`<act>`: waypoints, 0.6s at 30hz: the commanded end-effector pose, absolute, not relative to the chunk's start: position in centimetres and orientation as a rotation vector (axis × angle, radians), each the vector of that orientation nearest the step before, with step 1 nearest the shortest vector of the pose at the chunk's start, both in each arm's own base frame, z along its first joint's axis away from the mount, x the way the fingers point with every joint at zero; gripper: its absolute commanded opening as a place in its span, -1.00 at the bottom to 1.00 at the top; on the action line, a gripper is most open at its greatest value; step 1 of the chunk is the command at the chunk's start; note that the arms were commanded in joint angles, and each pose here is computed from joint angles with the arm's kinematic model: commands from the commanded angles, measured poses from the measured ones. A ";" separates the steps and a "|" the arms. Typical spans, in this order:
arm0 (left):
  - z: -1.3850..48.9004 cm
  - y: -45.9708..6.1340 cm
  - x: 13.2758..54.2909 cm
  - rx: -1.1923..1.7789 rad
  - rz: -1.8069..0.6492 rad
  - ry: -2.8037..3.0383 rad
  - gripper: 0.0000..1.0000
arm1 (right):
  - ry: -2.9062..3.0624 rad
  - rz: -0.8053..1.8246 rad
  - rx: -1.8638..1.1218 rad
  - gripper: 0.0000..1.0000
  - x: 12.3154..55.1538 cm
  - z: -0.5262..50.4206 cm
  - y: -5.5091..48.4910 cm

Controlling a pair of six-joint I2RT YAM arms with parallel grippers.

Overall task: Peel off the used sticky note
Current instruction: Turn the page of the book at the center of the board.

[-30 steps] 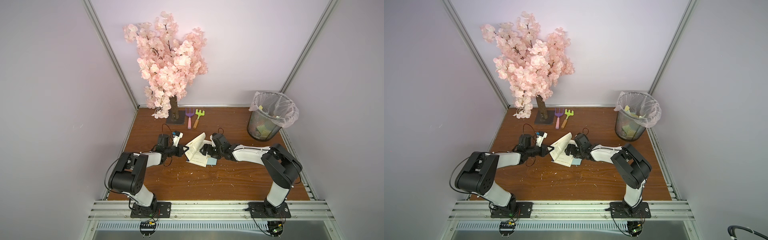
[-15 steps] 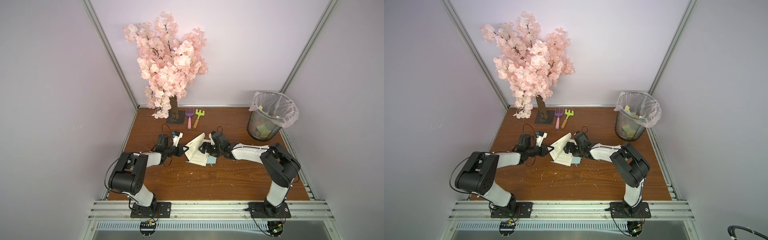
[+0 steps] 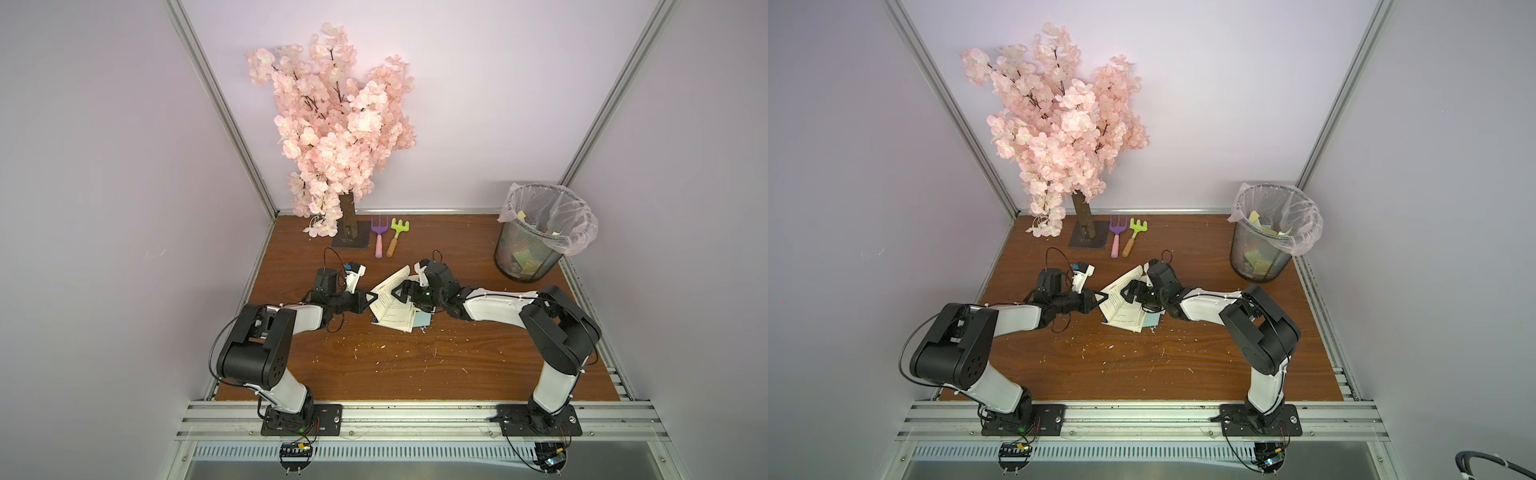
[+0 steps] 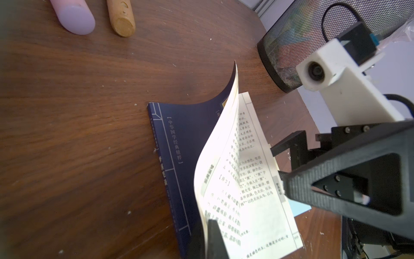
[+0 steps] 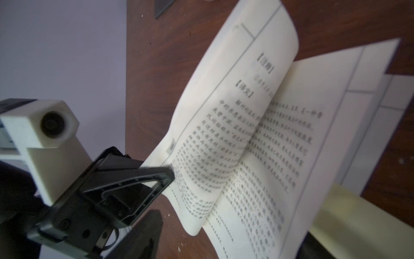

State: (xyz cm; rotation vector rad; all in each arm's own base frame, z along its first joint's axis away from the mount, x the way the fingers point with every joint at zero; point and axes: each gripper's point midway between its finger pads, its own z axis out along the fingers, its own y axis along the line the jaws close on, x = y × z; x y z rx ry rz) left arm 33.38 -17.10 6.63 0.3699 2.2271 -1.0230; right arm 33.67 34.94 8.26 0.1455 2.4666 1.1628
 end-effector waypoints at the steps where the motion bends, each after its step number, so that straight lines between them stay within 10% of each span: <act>1: 5.5 -16.6 33.2 0.331 -1.028 2.287 -0.93 | 2.366 1.356 0.177 0.66 34.2 10.4 36.0; 18: 7.1 -18.2 32.5 0.487 -1.036 2.265 -0.93 | 2.310 1.426 0.286 0.75 37.4 10.8 36.3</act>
